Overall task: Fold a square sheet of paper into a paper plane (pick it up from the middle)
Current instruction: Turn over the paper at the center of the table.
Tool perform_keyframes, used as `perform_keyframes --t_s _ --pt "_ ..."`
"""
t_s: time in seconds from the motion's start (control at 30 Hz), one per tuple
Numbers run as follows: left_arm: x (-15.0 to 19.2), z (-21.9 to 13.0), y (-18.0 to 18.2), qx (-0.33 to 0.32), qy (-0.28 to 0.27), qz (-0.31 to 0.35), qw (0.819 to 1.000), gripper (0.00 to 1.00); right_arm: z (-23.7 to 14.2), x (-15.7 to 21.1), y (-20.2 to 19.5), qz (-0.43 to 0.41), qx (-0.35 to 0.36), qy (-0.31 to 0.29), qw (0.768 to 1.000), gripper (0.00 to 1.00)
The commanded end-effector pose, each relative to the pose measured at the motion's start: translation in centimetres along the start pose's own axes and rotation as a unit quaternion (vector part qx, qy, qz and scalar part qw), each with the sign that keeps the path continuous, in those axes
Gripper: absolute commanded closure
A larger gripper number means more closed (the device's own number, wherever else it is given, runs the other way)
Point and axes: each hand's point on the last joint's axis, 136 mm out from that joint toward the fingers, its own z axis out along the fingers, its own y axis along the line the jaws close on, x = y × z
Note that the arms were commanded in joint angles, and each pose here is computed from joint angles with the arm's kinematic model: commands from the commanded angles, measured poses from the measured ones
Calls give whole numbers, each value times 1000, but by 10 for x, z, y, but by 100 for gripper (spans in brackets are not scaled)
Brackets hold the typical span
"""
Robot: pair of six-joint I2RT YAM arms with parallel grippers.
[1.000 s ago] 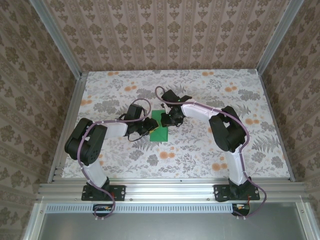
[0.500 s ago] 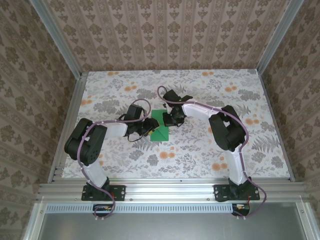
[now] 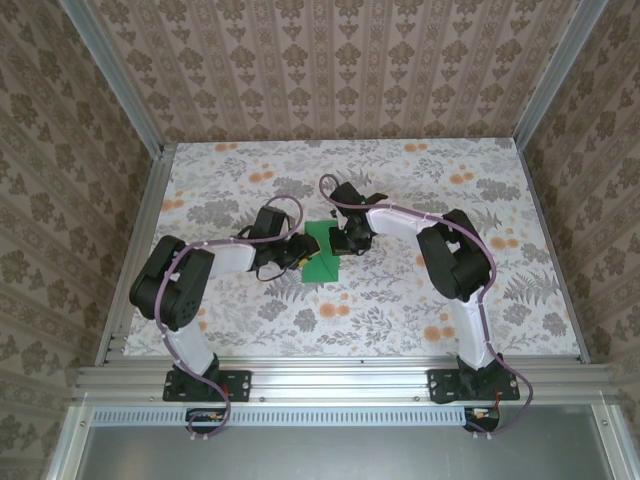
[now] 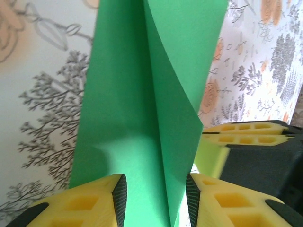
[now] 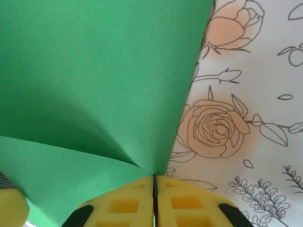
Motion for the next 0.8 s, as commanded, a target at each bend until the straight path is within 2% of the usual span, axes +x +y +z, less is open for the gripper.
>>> perform_keyframes --t_s 0.0,0.43,0.63,0.77 --pt "-7 4 -14 19 3 22 1000 58 12 11 -5 14 0 22 1000 90" --pt "-6 8 -20 30 6 39 999 51 12 12 -4 14 -3 24 1000 89" --pt "-6 1 -24 36 -13 59 998 43 13 12 -5 15 -1 25 1000 88" --pt "-8 -5 -25 35 -29 65 997 45 13 12 -5 15 0 25 1000 88"
